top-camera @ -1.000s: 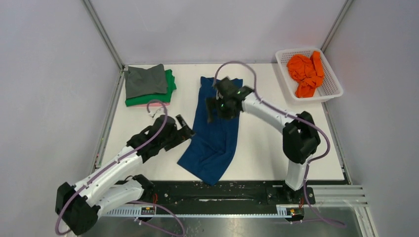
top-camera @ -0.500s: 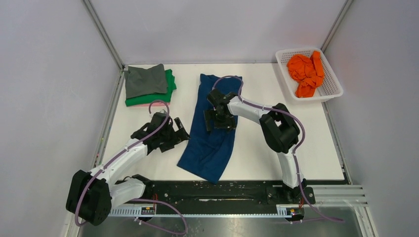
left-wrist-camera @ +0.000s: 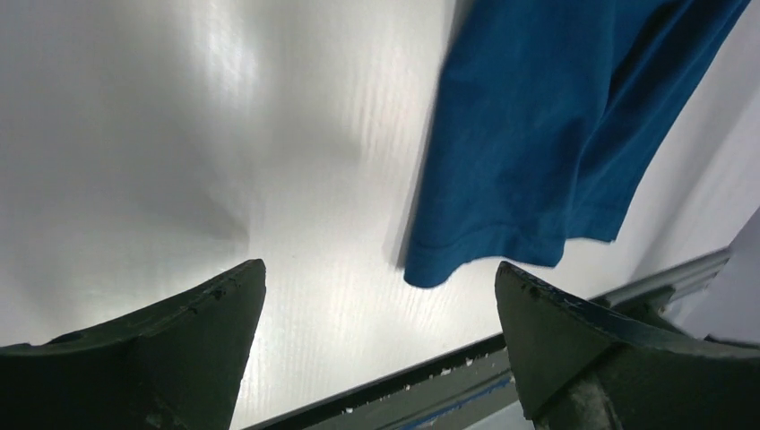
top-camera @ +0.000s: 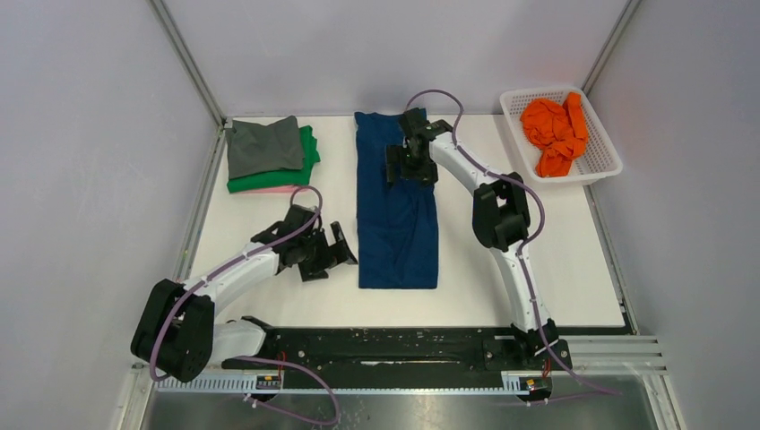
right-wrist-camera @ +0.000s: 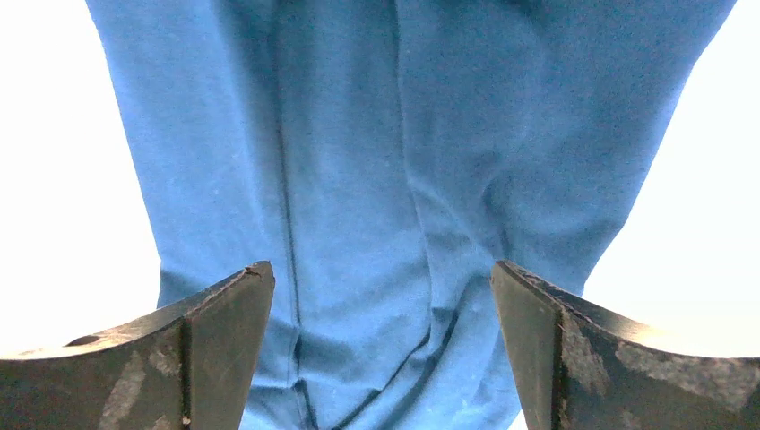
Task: Fold and stack the t-shirts
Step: Rotate the tshirt 90 degrees, then grab the bottom of the folded rectangular tshirt with both arms
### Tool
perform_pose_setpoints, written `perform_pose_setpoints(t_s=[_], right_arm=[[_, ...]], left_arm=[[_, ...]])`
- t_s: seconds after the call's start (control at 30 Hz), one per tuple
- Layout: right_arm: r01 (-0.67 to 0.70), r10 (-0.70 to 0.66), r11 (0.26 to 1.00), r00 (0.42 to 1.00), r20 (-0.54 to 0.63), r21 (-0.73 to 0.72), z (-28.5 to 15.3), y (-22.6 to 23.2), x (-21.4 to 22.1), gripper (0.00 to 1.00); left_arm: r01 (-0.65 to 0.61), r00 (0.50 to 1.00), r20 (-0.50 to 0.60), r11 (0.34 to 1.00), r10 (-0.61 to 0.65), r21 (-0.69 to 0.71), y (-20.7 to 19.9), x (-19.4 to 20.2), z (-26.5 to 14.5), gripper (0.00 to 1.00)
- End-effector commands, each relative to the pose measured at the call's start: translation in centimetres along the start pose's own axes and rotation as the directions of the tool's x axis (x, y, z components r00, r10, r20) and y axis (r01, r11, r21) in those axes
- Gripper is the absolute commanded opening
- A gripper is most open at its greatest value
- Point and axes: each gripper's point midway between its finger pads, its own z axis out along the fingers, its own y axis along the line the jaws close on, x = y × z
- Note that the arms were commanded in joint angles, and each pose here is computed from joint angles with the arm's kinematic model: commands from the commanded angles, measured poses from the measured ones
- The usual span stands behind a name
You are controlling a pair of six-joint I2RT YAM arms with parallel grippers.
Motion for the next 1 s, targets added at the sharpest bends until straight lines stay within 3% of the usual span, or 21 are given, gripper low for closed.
perform_pose_setpoints(t_s=[0.0,0.1,0.23,0.47,0.6,0.73,0.97], right_arm=[[0.126,-0.121,0.989,0.991,0.064,-0.079,-6.3,2.6,-0.9,0.99],[0.112,-0.095,0.985,0.987,0.129,-0.128,-9.9,2.7,0.5,0.99],[0.027,0.002,0.988,0.982,0.190,-0.153,-10.9,0.7,5.1,0.99],[-0.107,0.100,0.980,0.994,-0.046,-0.168,-9.5,-2.7,17.6,0.92],[-0.195,0.168,0.957,0.976,-0.138,-0.216,-8.7,-2.6,21.7,0.83],[-0.193,0.145,0.956,0.965,-0.217,-0.220,-8.1,-2.1,24.4,0.73],[-0.228,0.164,0.952,0.943,-0.288,-0.203,-7.7,-2.3,26.4,0.55]], left_arm=[[-0.080,0.995,-0.049,0.993,0.085,0.092,-2.6,1.8,0.9,0.99],[-0.093,0.994,-0.048,0.990,0.099,0.108,-3.7,2.5,1.7,0.94],[-0.098,0.995,-0.027,0.994,0.100,0.047,-3.2,3.1,2.8,0.76],[-0.172,0.980,-0.096,0.985,0.172,0.004,-3.1,4.9,4.7,0.47],[-0.183,0.976,-0.125,0.983,0.179,-0.026,-2.3,6.0,5.1,0.26],[-0.188,0.974,-0.138,0.980,0.179,-0.057,-1.5,6.8,5.0,0.02],[-0.169,0.979,-0.131,0.983,0.159,-0.072,-1.4,7.2,4.4,0.00]])
